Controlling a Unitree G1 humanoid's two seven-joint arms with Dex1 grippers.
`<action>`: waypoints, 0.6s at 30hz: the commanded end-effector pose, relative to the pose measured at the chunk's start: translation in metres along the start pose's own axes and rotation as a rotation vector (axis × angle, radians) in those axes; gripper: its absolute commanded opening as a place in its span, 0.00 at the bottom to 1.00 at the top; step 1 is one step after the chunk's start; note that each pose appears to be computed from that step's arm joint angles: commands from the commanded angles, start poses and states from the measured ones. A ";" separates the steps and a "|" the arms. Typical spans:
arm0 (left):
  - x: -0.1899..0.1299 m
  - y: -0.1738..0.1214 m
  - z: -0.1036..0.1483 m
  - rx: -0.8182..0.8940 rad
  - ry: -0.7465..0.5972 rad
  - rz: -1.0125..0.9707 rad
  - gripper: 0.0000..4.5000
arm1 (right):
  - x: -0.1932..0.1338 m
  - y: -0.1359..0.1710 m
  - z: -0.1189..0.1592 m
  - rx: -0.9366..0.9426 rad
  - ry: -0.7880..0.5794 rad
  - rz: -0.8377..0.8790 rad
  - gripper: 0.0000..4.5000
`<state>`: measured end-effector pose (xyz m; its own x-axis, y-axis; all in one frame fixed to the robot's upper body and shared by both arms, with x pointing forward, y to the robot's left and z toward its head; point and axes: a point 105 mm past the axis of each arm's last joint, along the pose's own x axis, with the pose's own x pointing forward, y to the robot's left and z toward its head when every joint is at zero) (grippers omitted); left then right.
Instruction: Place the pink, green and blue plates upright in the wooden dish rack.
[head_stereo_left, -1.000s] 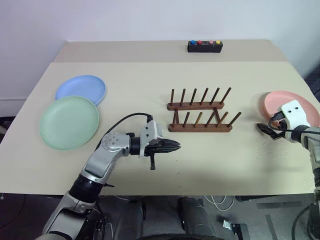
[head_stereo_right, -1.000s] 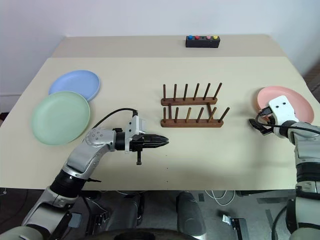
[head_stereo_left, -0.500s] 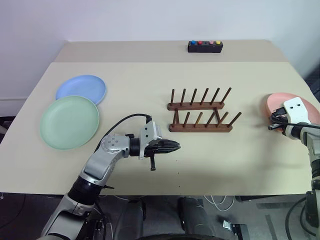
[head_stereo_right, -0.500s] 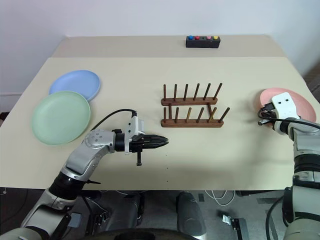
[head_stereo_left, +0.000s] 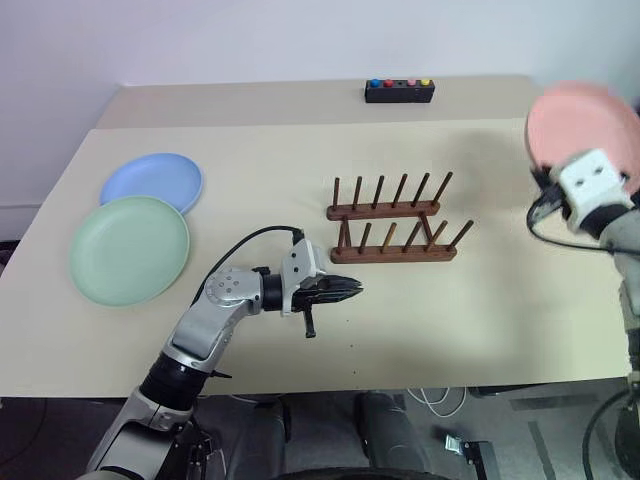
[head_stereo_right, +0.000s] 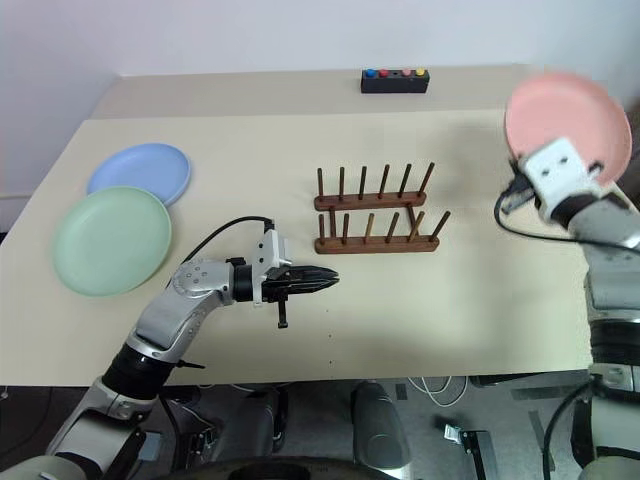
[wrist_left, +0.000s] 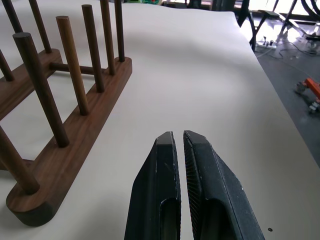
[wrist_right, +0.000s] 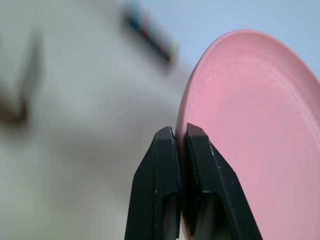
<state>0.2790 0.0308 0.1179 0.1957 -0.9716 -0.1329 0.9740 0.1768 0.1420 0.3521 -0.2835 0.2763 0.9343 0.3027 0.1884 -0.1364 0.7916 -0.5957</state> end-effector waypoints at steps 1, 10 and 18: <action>-0.004 0.006 0.010 0.040 -0.031 0.027 0.06 | -0.005 -0.001 0.067 0.173 -0.258 0.073 0.00; -0.011 0.008 0.009 0.042 -0.043 0.058 0.06 | -0.029 0.036 0.091 0.690 -0.383 0.405 0.00; -0.011 0.007 0.007 0.046 -0.046 0.065 0.06 | -0.041 0.044 0.091 0.940 -0.410 0.529 0.00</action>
<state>0.2840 0.0416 0.1214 0.2504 -0.9624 -0.1049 0.9580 0.2307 0.1703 0.2890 -0.2115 0.2986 0.5796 0.7271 0.3678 -0.8038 0.5844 0.1113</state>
